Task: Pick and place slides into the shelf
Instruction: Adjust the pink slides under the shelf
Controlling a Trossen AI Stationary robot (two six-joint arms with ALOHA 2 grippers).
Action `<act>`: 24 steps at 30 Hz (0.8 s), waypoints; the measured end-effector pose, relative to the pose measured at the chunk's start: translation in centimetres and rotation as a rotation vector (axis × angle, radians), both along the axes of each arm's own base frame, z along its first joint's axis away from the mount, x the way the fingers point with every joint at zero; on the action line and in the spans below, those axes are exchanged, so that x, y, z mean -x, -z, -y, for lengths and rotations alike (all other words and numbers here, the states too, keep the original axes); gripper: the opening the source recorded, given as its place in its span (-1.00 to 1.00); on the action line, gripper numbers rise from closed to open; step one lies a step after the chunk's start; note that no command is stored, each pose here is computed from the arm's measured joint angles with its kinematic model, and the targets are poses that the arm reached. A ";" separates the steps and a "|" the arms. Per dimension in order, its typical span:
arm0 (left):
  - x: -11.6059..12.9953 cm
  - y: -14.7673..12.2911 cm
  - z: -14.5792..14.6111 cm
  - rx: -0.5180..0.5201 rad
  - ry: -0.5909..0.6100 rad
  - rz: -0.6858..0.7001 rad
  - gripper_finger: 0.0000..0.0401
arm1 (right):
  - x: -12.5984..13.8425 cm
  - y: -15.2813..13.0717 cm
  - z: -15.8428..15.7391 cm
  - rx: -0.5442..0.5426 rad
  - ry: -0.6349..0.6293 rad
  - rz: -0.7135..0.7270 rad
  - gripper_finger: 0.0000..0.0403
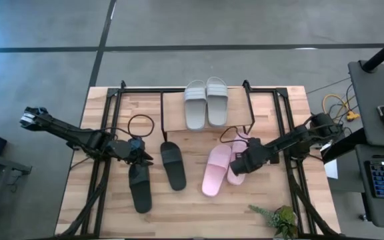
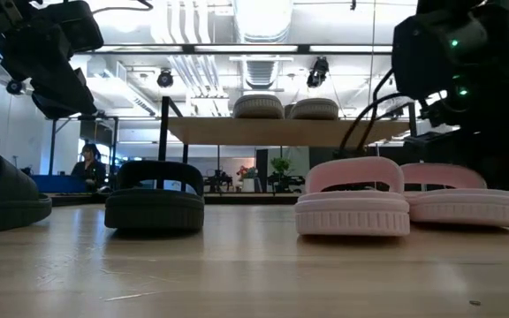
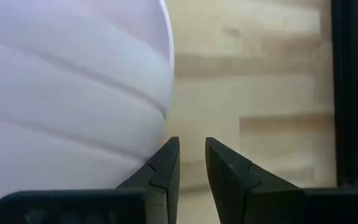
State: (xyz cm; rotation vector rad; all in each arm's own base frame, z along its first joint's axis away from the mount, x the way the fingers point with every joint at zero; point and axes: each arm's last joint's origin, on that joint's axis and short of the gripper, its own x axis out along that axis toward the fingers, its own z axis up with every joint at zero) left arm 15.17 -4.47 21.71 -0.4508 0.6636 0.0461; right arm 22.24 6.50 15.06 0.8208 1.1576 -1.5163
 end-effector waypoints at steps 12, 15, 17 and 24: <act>0.0 0.0 0.0 -0.008 -0.011 0.003 -0.53 | -1.5 0.2 0.7 0.059 -0.094 0.119 -0.65; 0.0 0.0 0.0 -0.008 -0.011 0.003 -0.53 | -1.2 -0.3 0.7 0.072 -0.074 0.081 -0.66; 0.0 0.0 0.0 -0.008 -0.011 0.003 -0.53 | -0.7 -0.9 0.5 0.103 -0.038 0.035 -0.66; 0.0 0.0 0.0 -0.008 -0.011 0.003 -0.53 | -0.4 -3.4 -0.2 0.202 -0.016 -0.026 -0.64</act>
